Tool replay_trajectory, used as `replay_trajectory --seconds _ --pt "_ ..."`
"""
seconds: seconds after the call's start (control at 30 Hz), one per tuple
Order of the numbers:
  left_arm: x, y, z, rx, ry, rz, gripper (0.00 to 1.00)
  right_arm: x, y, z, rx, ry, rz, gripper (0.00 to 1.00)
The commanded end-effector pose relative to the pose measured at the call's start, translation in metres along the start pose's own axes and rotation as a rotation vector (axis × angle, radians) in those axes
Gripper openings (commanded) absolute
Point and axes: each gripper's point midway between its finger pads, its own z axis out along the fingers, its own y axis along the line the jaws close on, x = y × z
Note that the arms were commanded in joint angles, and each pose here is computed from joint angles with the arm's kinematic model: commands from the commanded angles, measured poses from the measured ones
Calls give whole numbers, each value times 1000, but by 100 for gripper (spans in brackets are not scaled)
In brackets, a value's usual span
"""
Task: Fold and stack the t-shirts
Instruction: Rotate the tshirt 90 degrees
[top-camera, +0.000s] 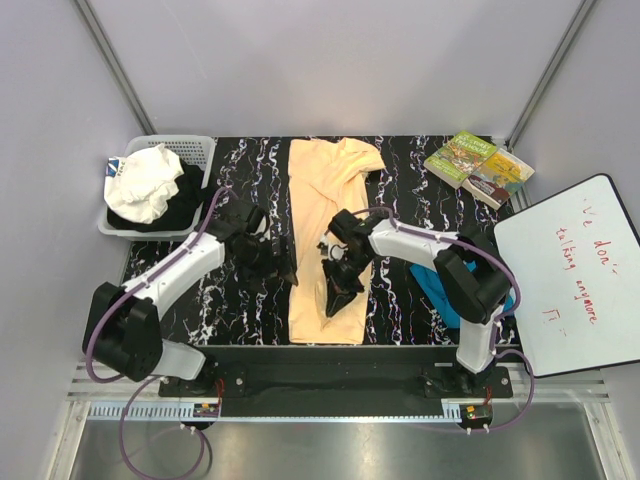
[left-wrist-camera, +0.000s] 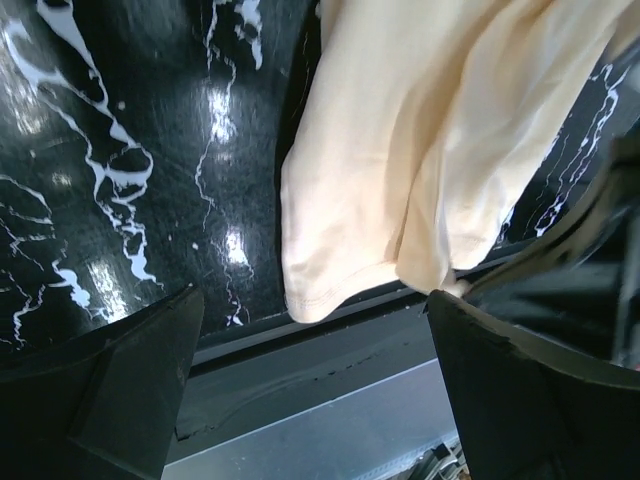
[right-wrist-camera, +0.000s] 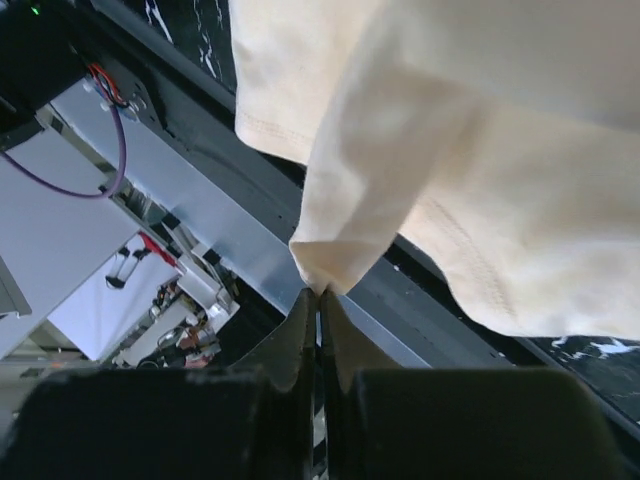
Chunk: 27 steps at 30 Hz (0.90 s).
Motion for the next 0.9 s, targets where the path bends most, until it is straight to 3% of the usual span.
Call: replay_trajectory --seconds 0.0,0.07,0.1,0.2,0.33,0.43,0.53,0.7,0.87 --pt "-37 -17 -7 2 -73 54 99 25 22 11 -53 128 -29 12" --pt "-49 -22 -5 -12 -80 60 99 28 24 12 -36 140 -39 31" --pt "-53 -22 -5 -19 -79 66 99 27 18 8 10 120 -39 60" --pt "-72 -29 -4 -34 -93 73 99 12 22 -27 102 -36 -125 80" --pt "-101 -46 1 -8 -104 84 99 -29 18 -100 162 -307 -100 91" --pt "-137 -73 -8 45 -165 124 99 -67 -15 -180 209 -559 8 100" --pt "-168 -91 -8 81 -201 144 99 -95 -53 -237 263 -716 90 100" --pt "-221 -110 2 123 -252 154 99 -139 -94 -239 289 -688 155 100" --pt "-286 -123 20 123 -351 161 99 -170 -99 -230 258 -682 202 100"
